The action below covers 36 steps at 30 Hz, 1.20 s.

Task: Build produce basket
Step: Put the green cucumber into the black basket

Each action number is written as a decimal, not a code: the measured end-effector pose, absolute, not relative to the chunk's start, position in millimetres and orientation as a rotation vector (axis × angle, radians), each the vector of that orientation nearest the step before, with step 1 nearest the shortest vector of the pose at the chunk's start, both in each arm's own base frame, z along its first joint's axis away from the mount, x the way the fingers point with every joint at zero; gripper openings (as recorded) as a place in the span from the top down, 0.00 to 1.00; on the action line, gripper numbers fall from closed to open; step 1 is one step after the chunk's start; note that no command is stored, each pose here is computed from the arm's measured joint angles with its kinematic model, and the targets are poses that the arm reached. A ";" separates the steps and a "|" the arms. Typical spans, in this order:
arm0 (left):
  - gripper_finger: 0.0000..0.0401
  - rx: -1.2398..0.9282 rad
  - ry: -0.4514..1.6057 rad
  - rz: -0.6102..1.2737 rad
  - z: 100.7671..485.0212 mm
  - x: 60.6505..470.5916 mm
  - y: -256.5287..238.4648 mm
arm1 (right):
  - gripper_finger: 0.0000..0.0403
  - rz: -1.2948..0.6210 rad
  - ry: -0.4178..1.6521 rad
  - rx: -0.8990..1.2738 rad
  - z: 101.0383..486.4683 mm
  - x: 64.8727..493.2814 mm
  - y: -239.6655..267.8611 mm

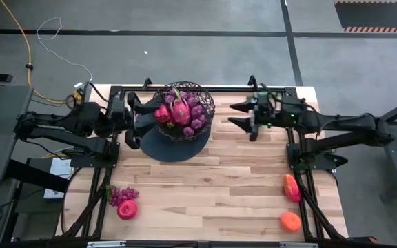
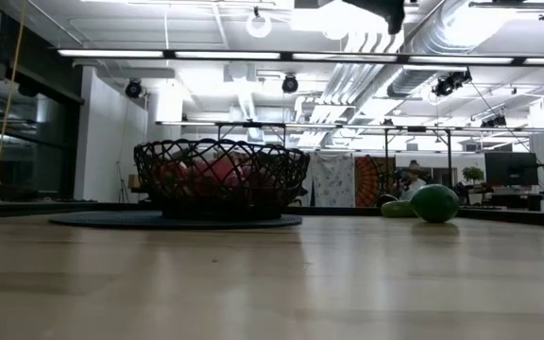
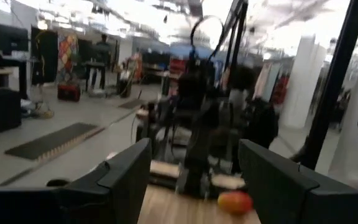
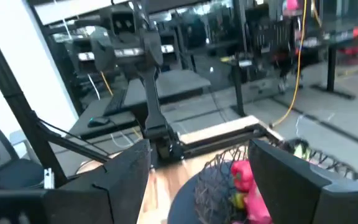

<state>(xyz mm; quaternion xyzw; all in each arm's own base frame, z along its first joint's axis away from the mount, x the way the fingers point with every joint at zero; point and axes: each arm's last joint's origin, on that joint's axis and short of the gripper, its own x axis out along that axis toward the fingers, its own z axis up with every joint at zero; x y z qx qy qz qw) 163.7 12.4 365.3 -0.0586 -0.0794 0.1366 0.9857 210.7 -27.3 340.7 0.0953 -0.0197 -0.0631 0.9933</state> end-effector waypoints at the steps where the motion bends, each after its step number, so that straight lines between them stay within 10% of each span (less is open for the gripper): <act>1: 0.43 -0.108 -0.138 0.279 363.4 164.0 12.5 | 0.35 -0.123 -0.043 0.176 339.6 207.4 -26.2; 9: 0.47 -0.082 -0.027 0.367 352.5 164.0 14.8 | 0.35 -0.089 -0.055 0.175 339.5 200.3 -19.0; 16: 0.75 -0.069 -0.043 0.373 354.4 163.8 15.0 | 0.35 -0.123 -0.058 0.221 339.2 200.4 -18.9; 20: 0.97 -0.095 -0.049 0.394 354.4 163.6 15.6 | 0.35 -0.541 -0.111 0.366 349.5 194.5 -35.4; 27: 0.99 -0.123 -0.055 0.415 354.3 163.3 16.2 | 0.35 -1.263 0.035 0.560 369.6 161.0 -98.7; 36: 1.00 -0.116 -0.017 0.418 350.6 163.4 16.2 | 0.35 -1.596 0.182 1.129 302.4 158.3 -190.7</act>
